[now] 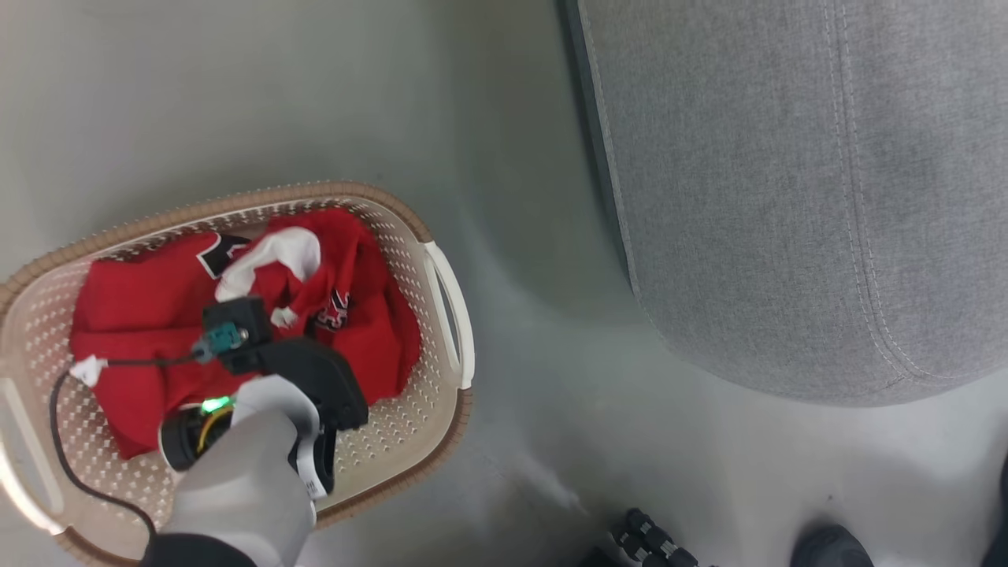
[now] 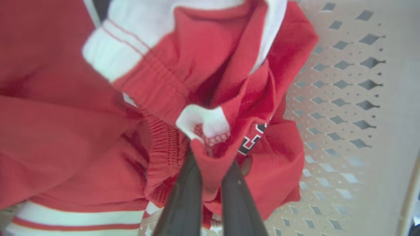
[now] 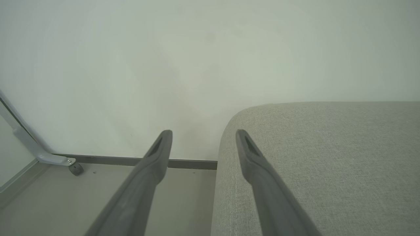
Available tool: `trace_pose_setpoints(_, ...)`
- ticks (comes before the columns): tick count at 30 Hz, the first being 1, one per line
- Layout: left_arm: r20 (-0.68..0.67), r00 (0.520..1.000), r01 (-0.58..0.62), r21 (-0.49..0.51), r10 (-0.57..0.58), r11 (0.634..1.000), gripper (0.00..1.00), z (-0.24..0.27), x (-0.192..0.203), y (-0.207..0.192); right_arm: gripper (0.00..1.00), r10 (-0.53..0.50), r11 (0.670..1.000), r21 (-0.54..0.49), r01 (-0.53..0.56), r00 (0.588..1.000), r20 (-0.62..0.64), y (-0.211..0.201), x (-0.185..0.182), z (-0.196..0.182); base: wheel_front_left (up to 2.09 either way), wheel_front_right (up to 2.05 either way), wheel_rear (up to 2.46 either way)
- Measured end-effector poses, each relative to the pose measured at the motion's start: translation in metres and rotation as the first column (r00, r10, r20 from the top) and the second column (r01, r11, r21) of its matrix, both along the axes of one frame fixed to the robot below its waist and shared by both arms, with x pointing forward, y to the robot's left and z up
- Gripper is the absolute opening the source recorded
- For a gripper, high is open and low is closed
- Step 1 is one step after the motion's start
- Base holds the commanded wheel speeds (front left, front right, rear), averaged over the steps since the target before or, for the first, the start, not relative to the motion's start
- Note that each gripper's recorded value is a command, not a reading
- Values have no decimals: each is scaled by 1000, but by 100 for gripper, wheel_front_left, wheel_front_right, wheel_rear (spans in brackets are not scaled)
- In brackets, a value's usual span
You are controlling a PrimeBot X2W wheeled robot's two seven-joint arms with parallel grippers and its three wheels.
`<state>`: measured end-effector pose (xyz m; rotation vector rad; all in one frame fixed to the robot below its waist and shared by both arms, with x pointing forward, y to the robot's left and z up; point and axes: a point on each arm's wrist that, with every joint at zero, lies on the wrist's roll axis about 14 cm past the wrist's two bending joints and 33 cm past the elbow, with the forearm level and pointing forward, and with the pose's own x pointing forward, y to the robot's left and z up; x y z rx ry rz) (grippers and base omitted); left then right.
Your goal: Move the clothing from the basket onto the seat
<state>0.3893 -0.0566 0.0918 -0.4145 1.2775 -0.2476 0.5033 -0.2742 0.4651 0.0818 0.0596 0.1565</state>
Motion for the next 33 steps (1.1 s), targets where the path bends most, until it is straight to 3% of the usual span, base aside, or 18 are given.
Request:
trace_pose_setpoints(14,1,1000,-29,-58,29,998,0,39,-22,3,100,18,999,30,-20,997,75,8,0,25,0,0,0)
trace_pose_setpoints(33,130,976,-167,-46,172,985,0,106,5,45,100,1,999,42,-3,999,53,10,-22,25,0,0,0)
